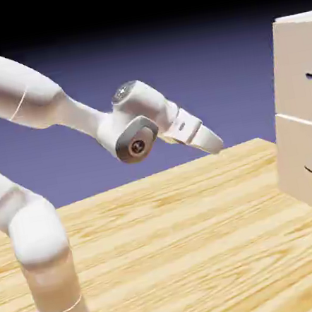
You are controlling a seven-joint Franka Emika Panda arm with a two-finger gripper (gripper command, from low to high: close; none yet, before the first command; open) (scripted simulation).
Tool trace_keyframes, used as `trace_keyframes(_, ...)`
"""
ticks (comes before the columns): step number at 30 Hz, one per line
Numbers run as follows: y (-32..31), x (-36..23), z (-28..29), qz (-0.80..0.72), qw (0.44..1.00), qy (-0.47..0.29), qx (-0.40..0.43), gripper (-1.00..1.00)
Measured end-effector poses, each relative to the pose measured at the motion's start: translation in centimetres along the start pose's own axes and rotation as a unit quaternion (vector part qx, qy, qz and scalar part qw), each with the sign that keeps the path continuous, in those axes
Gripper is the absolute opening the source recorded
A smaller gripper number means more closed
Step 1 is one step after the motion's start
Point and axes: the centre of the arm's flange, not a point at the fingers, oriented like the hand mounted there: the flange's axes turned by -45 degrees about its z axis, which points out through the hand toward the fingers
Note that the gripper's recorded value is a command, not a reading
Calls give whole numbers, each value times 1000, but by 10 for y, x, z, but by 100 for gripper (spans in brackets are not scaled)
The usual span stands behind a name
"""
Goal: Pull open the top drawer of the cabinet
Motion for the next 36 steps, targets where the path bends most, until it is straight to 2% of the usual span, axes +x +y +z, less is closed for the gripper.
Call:
trace_keyframes(7, -13, 67, -39, -258, 963, 79, 11, 0)
trace_keyframes(15, -8, 125, -74, -510, 846, 152, -32, 0)
trace_keyframes(25, 20, 175, -84, -748, 625, 177, -135, 0)
trace_keyframes(36, 55, 209, -36, -910, 318, 105, -245, 0)
